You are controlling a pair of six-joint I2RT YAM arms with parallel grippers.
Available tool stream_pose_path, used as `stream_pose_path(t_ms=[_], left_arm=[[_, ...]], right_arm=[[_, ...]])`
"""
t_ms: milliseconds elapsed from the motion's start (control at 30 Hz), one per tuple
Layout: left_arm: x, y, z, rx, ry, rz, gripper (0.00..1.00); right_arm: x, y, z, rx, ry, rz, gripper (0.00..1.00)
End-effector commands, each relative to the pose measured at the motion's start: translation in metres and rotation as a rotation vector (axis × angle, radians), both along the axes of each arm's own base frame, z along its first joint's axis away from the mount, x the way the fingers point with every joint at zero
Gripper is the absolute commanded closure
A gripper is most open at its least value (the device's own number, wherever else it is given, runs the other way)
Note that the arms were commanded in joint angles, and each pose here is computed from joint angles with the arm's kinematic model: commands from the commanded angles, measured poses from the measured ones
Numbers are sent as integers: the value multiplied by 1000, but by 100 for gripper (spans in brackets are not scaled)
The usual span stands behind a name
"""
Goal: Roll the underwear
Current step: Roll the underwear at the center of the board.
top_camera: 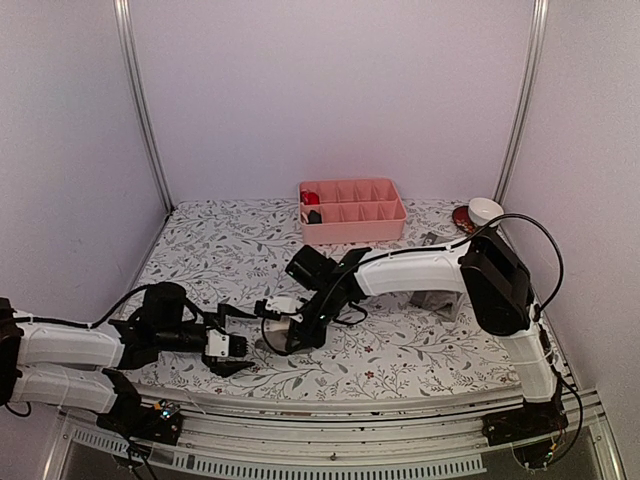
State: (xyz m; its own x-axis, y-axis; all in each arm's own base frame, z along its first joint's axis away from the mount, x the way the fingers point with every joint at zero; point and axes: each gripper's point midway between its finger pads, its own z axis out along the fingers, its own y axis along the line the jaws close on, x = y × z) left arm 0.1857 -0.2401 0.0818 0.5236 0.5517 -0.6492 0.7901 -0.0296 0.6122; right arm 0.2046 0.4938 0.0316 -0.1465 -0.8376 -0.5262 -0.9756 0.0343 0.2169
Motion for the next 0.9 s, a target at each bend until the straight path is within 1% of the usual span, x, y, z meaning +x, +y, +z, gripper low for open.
stream_pose_path(t_ms=[0, 200, 233, 267, 400, 500, 633, 833, 867], left_arm=[[-4, -4, -3, 25, -103, -18, 2], [-9, -11, -13, 59, -165, -18, 3], [-7, -13, -12, 56, -181, -8, 4], [-6, -14, -14, 63, -199, 8, 4], [3, -19, -24, 112, -258, 69, 7], [11, -20, -32, 147, -302, 113, 8], [15, -23, -41, 180, -340, 135, 16], [12, -26, -54, 229, -360, 114, 26], [13, -27, -55, 236, -359, 115, 29]], right_arm=[[-23, -26, -41, -142, 145, -6, 93], [-22, -24, -34, -108, 192, -7, 93], [-24, -26, -49, -132, 213, -9, 93], [-22, -27, -52, -136, 224, -15, 93], [-23, -24, -53, -130, 260, -16, 93], [-23, -24, -53, -132, 260, -18, 93], [-22, -24, -53, -132, 262, -20, 92], [-20, -23, -54, -134, 259, -23, 92], [-20, -23, -54, -135, 260, -23, 92]])
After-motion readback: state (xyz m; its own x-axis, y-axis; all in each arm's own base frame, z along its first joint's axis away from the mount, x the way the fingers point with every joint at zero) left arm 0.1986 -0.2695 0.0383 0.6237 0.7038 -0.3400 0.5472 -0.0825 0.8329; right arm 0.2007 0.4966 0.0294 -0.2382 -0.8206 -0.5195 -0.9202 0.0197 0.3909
